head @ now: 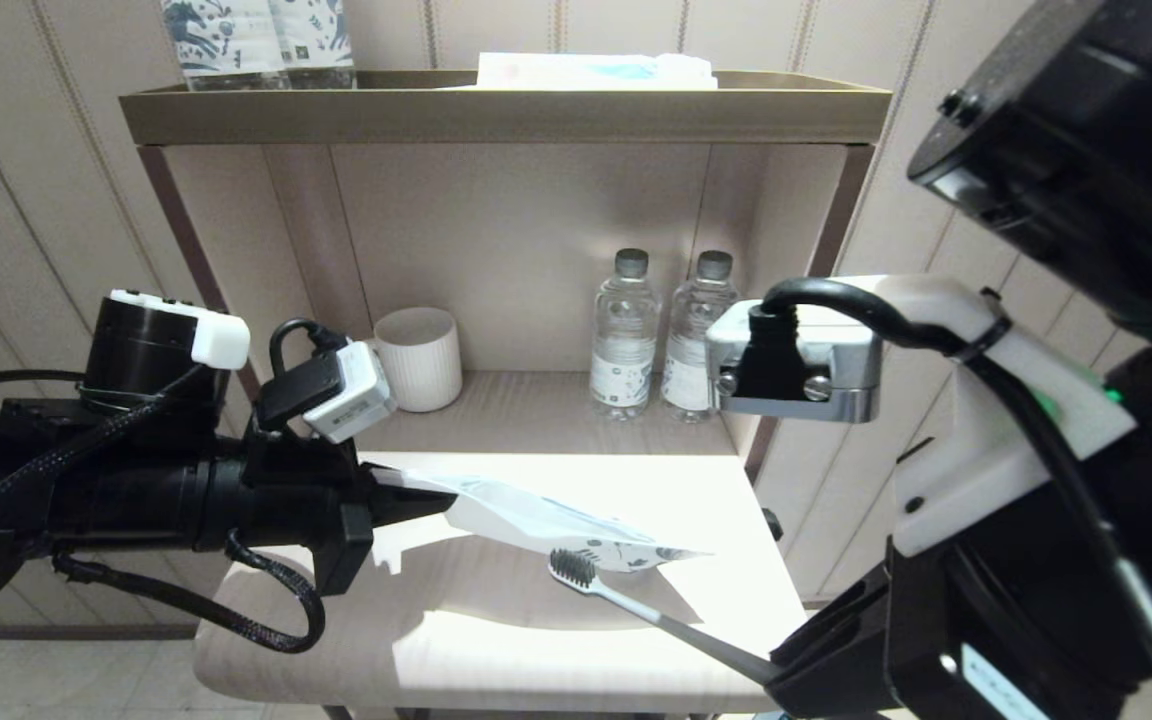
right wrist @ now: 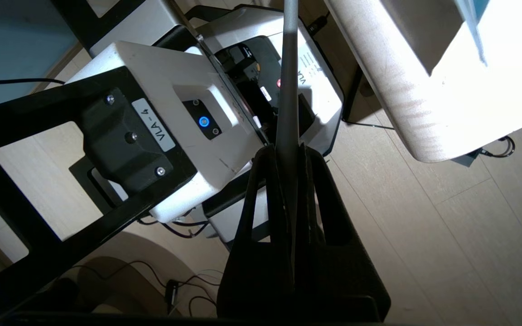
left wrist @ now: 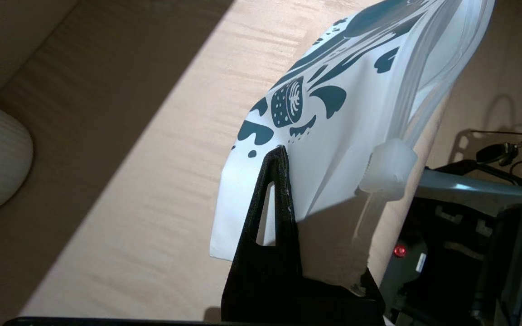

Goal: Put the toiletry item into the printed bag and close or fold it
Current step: Place the toothbrush in the storage bag

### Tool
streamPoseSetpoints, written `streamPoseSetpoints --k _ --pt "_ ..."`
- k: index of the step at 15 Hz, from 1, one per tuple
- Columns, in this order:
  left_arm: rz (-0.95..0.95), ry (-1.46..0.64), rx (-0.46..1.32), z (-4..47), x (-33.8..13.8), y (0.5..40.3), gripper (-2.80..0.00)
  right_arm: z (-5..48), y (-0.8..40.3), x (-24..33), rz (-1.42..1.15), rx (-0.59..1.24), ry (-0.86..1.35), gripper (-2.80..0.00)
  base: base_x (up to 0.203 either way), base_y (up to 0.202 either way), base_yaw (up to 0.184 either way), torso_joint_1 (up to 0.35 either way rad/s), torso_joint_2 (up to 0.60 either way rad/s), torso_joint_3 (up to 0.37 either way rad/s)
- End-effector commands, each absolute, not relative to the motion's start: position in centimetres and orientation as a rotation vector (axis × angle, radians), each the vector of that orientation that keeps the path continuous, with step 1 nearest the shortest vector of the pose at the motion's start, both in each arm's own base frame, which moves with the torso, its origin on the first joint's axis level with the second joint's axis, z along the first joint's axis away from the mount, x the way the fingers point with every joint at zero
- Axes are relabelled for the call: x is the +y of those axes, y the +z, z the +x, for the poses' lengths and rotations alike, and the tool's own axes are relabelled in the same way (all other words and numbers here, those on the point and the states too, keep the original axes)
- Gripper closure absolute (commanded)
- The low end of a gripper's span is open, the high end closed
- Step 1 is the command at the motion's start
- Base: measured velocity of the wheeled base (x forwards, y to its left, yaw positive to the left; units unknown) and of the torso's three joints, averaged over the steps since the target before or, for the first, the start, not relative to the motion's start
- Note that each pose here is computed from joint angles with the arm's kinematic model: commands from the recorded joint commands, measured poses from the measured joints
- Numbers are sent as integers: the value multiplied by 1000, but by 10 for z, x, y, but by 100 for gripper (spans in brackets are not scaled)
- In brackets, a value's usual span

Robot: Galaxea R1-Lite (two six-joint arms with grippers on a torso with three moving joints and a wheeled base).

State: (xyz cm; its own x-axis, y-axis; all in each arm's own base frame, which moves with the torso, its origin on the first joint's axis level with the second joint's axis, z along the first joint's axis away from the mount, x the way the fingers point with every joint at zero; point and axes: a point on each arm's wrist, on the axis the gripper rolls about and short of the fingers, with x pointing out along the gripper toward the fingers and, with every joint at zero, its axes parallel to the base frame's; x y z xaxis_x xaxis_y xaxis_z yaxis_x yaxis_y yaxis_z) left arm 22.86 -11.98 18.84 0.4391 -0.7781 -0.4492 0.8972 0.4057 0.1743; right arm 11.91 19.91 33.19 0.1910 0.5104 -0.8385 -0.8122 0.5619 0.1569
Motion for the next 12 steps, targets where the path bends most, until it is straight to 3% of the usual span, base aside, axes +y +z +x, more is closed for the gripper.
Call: streamPoseSetpoints --k 1,12 --pt "430 -1098 284 222 -122 190 0 124 326 205 -369 1033 946 0 0 0 0 0 0 0" --pt "437 -1129 263 216 -129 188 0 155 311 223 -326 1029 889 0 0 0 0 0 0 0"
